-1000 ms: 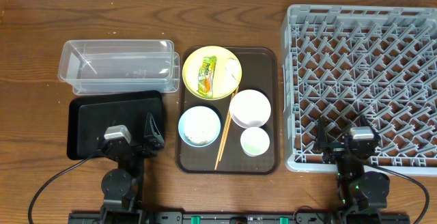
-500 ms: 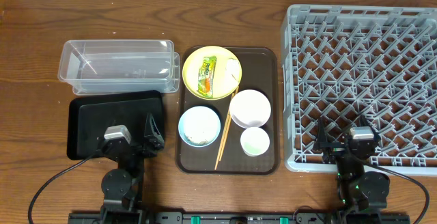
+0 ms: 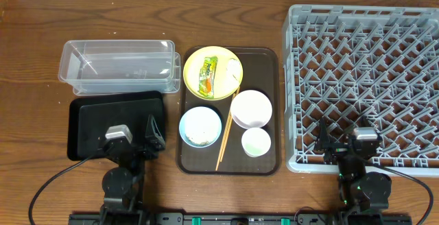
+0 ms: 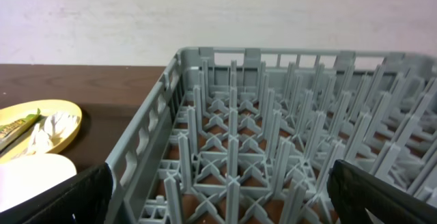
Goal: Sort waste into correct bins and load items into the dishwasher rack
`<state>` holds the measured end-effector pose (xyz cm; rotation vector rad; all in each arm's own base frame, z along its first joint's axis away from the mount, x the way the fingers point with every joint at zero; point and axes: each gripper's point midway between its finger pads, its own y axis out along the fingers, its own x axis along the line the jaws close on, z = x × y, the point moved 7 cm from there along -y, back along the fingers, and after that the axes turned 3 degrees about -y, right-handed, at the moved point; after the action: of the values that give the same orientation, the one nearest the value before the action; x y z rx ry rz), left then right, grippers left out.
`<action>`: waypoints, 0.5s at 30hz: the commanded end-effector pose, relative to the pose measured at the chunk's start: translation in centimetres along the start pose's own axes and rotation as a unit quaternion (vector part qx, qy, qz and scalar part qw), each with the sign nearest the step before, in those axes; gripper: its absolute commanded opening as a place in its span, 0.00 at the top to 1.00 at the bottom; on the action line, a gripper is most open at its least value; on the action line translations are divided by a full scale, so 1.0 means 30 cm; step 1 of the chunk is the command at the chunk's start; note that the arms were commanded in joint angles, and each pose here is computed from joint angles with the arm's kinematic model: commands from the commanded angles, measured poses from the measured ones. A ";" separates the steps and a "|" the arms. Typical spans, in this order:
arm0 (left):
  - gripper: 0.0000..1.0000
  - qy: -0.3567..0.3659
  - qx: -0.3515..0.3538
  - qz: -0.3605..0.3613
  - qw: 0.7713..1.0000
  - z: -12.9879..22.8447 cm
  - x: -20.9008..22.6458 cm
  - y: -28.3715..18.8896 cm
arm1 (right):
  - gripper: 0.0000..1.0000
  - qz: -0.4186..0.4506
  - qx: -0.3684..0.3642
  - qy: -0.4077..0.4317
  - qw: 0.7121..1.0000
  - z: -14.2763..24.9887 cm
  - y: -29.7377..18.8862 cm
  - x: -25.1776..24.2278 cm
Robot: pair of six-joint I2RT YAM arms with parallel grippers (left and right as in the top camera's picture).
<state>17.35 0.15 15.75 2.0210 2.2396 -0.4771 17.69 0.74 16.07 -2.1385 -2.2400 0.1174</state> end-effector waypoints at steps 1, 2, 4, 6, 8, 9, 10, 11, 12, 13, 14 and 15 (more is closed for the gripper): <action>0.05 0.000 0.037 -0.015 0.999 0.011 0.007 -0.002 | 0.01 -0.001 0.006 0.030 1.000 -0.014 -0.001 0.003; 0.05 0.001 0.045 -0.014 0.999 0.002 0.002 -0.004 | 0.01 0.000 0.007 0.030 1.000 -0.024 -0.001 0.002; 0.05 0.003 0.063 -0.013 0.998 -0.020 -0.009 -0.007 | 0.01 0.007 0.015 0.031 0.999 -0.044 -0.001 -0.003; 0.05 0.007 0.087 -0.019 0.996 -0.045 -0.018 -0.005 | 0.01 0.018 0.033 0.031 0.999 -0.062 0.003 -0.011; 0.05 0.010 0.109 -0.026 0.994 -0.063 -0.025 0.000 | 0.01 0.019 0.050 0.030 0.998 -0.077 0.010 -0.012; 0.05 0.013 0.122 -0.030 0.992 -0.075 -0.030 0.005 | 0.01 0.019 0.059 0.030 0.998 -0.086 0.015 -0.012; 0.05 0.014 0.135 -0.033 0.990 -0.085 -0.035 0.010 | 0.01 0.019 0.069 0.030 0.997 -0.099 0.021 -0.012; 0.05 0.015 0.150 -0.031 0.988 -0.096 -0.044 0.017 | 0.01 0.019 0.078 0.030 0.996 -0.110 0.028 -0.013; 0.05 0.016 0.163 -0.026 0.986 -0.108 -0.056 0.025 | 0.01 0.019 0.089 0.029 0.995 -0.124 0.038 -0.013; 0.05 0.015 0.180 -0.020 0.983 -0.121 -0.069 0.034 | 0.01 0.019 0.099 0.029 0.994 -0.135 0.047 -0.013; 0.05 0.016 0.195 -0.018 0.980 -0.131 -0.079 0.043 | 0.01 0.019 0.112 0.029 0.993 -0.149 0.058 -0.013; 0.05 0.016 0.212 -0.016 0.977 -0.141 -0.088 0.051 | 0.01 0.019 0.124 0.028 0.992 -0.161 0.068 -0.013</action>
<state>18.79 -0.46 18.65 2.1432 2.4072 -0.9262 19.35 0.47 19.16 -2.0391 -2.0588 0.3034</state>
